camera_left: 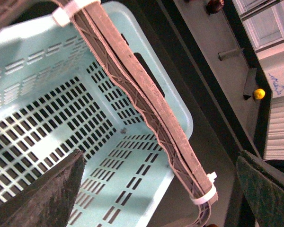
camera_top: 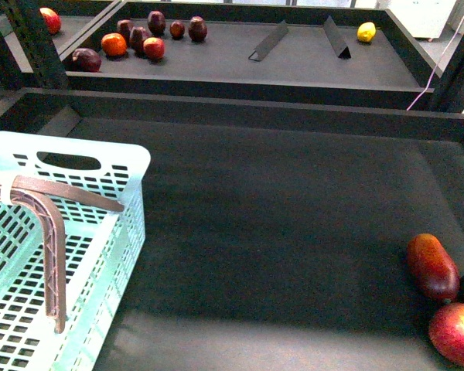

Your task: Pick apple with right arm and hold basket with left

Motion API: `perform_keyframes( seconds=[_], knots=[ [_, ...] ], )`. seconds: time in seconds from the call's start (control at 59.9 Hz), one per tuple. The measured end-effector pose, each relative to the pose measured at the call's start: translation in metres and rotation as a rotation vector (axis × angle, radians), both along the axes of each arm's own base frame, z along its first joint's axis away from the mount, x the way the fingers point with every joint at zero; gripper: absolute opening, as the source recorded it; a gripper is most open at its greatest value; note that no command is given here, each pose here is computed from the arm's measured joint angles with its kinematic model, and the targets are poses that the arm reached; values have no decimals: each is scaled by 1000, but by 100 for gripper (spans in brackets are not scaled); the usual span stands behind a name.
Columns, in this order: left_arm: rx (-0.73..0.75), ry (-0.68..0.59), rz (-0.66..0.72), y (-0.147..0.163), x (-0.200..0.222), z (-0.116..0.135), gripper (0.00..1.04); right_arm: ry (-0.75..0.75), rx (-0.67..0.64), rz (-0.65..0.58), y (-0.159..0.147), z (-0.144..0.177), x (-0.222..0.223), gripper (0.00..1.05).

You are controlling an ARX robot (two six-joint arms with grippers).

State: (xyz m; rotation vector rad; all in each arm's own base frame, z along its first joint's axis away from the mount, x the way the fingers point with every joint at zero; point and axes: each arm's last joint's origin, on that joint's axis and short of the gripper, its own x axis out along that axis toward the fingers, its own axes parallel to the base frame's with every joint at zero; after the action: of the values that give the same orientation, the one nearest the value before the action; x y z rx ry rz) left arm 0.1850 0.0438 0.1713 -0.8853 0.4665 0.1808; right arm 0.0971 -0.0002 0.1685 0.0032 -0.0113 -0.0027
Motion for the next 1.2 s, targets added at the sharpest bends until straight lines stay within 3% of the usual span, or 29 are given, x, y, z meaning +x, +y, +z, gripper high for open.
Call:
perform_keyframes(
  seconds=[0.117,0.4,0.934,1.201],
  knots=[
    [-122,55,1,2,26,-12,97,0,0,0,0,0,0,96],
    [-226,128,30,-4,72,-24,97,0,0,0,0,0,0,96],
    [-225,205,105,-25,102,-29,97,0,0,0,0,0,0,96],
    [-230,233,123,-27,101,-30,52,0,0,0,0,0,0,96]
  ],
)
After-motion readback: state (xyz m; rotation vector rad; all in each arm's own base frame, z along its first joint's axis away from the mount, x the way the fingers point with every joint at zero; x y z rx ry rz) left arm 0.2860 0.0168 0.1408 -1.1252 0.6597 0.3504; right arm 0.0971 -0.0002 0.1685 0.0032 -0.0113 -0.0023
